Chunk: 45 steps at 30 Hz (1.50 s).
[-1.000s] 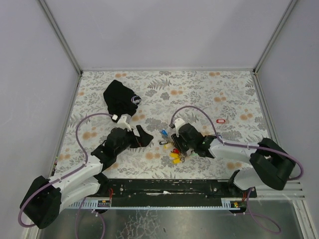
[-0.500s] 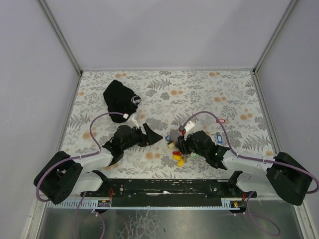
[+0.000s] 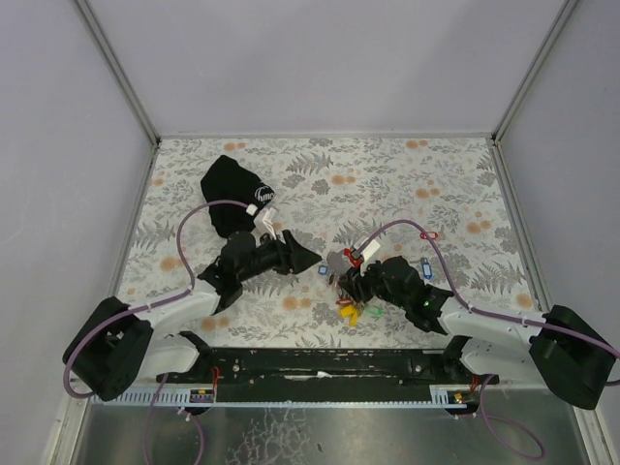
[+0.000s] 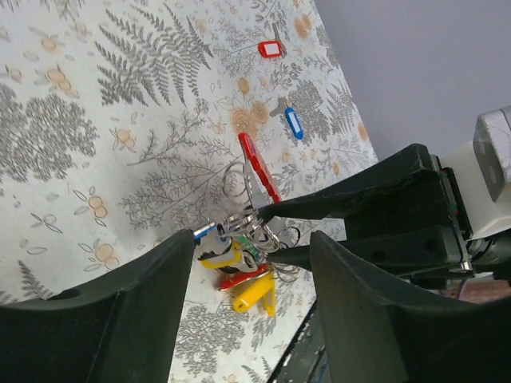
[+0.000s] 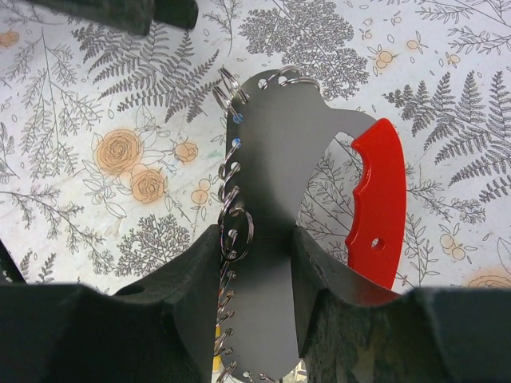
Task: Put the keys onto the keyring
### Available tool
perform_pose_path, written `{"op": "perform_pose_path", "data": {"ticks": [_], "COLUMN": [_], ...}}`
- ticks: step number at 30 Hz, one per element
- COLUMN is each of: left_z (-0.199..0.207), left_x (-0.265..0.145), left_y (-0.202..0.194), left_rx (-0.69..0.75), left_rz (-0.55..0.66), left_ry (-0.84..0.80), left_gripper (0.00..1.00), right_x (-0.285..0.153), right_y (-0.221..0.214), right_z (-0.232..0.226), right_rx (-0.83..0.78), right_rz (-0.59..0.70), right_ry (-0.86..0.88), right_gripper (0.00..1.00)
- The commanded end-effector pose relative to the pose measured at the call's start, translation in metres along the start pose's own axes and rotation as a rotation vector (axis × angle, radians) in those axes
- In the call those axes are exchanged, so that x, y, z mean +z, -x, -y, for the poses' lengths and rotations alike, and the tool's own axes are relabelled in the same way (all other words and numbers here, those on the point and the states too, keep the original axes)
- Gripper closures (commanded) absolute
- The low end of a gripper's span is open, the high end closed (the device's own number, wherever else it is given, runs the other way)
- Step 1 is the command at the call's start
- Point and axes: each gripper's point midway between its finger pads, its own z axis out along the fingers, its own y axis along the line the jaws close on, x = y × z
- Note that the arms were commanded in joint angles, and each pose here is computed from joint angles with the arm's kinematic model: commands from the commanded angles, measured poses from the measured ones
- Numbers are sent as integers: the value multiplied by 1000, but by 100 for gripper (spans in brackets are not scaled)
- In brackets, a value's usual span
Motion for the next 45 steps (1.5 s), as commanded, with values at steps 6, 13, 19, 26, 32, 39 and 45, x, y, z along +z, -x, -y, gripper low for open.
{"op": "perform_pose_path", "data": {"ticks": [6, 13, 19, 26, 32, 39, 45], "left_z": [-13, -10, -18, -20, -21, -14, -11], "left_x": [-8, -8, -10, -9, -6, 0, -3], "left_y": [0, -19, -31, -35, -40, -54, -59], "left_rx": [277, 312, 335, 359, 358, 364, 370], "left_rz": [-94, -165, -191, -208, -231, -274, -274], "left_ry": [78, 14, 37, 41, 44, 23, 16], "left_gripper": [52, 56, 57, 59, 59, 58, 59], "right_x": [-7, -7, -8, -8, -8, -9, -10], "right_y": [29, 27, 27, 26, 27, 30, 30], "right_z": [-22, -32, -33, -34, -34, -29, -21], "right_rx": [-133, -154, -162, -164, -164, -163, -161], "right_rz": [74, 68, 70, 68, 71, 93, 102], "right_ry": [143, 202, 214, 220, 217, 185, 141], "right_gripper": [86, 86, 86, 86, 87, 87, 88]}}
